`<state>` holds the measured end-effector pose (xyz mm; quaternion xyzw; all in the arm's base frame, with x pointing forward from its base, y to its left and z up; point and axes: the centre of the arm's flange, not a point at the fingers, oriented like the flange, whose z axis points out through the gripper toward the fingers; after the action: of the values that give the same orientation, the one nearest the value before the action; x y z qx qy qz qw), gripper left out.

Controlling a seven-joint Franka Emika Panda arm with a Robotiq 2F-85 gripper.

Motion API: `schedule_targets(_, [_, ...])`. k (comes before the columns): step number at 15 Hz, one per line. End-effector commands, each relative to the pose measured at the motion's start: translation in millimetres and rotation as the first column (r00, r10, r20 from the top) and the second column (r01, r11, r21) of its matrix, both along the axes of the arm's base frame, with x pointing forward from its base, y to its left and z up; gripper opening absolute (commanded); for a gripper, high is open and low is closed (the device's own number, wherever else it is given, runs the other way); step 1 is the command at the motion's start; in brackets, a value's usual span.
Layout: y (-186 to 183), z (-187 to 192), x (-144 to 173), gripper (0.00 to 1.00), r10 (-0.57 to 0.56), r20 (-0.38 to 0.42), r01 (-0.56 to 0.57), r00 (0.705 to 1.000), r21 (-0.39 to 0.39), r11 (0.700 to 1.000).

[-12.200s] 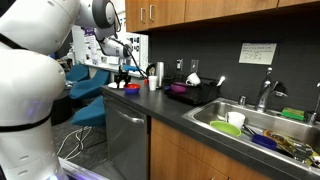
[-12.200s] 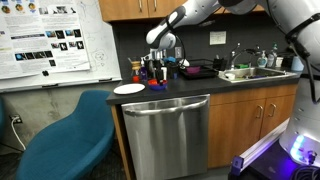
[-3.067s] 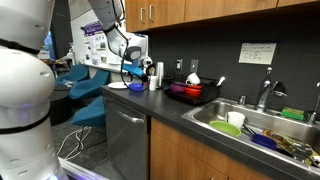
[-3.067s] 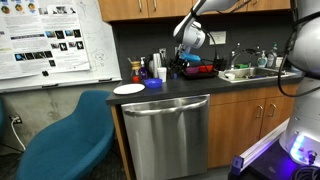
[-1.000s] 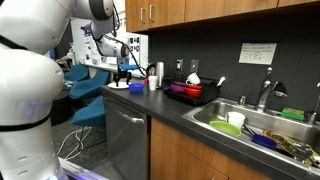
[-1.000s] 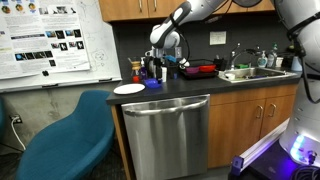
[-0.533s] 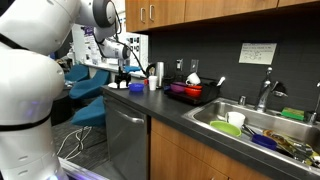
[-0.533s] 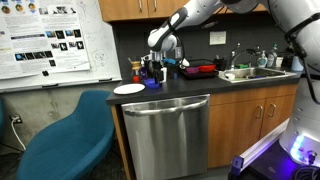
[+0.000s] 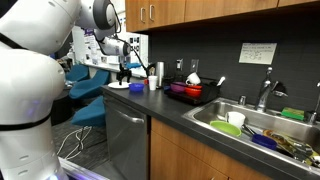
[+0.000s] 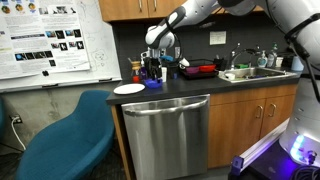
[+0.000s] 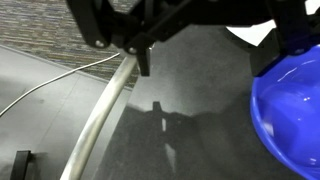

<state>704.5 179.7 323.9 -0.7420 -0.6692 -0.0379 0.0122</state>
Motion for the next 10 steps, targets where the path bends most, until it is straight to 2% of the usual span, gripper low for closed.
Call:
schedule_targets(1, [-2,2,17,1.00,0.010,0.027,-0.010,1.000,0.008,1.000])
schedule_targets(5, [-15,-10,25,1.00,-0.019,0.016,0.019,1.000,0.009,1.000])
schedule_targets(10, [-21,-20,33,1.00,-0.018,0.040,0.018,0.999,0.010,1.000])
